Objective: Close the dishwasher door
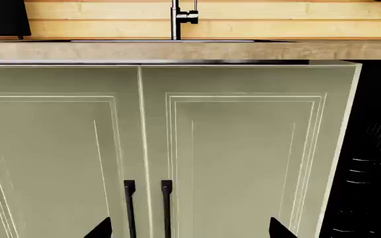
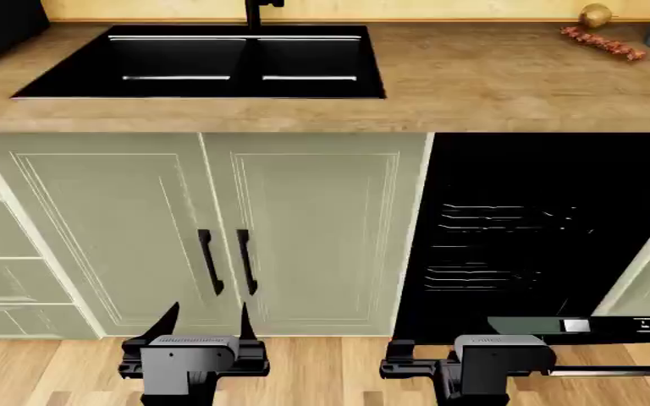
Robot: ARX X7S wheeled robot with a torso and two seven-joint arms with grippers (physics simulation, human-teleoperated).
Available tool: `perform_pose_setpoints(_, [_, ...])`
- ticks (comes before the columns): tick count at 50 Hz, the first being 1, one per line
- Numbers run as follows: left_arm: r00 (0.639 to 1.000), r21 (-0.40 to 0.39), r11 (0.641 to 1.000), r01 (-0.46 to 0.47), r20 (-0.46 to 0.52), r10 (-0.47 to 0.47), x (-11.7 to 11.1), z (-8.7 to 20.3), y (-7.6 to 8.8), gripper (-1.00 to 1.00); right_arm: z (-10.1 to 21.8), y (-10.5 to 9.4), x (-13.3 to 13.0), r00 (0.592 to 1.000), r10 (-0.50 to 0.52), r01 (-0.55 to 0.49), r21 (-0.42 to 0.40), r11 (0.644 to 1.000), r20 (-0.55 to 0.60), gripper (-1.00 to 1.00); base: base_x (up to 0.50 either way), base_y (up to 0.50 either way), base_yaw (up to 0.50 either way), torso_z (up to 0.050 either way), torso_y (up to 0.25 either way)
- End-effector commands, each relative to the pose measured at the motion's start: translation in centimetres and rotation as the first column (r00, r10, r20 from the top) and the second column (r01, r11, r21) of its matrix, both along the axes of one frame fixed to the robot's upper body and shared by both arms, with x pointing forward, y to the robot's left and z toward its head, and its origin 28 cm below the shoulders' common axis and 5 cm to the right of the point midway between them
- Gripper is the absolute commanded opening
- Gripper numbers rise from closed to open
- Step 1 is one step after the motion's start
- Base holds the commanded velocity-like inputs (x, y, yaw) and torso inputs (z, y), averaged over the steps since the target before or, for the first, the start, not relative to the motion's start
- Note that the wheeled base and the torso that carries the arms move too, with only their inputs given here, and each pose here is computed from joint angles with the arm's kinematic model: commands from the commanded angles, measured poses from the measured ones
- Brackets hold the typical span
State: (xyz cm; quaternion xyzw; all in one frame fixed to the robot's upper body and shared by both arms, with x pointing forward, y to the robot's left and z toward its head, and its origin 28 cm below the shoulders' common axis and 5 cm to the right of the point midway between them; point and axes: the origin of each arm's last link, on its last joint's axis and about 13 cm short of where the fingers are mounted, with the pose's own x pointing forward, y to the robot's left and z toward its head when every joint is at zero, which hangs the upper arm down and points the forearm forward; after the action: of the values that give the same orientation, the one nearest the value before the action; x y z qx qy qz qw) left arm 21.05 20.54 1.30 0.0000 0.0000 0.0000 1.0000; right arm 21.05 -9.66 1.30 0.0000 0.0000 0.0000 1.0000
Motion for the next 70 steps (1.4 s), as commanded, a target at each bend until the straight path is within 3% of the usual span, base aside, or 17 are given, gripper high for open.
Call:
perform_pose_setpoints(1, [1.000,0.000,1.000,0.000,0.000,0.000,-0.03,0.04,0.00,1.00,-0.04,0.04,0.01,1.000,0.002,-0.002,-0.002,1.000,-0.001,1.00,0.00,0.00,0.00,-0.050,0.000])
perform_pose_setpoints(70, [1.000,0.021,1.000,0.007,0.030,-0.007,-0.15,0.31,-0.11,1.00,-0.14,0.19,-0.12,0.999,0.031,-0.032,-0.018,0.999,-0.016,1.00,0.00,0.00,0.00,-0.050,0.002])
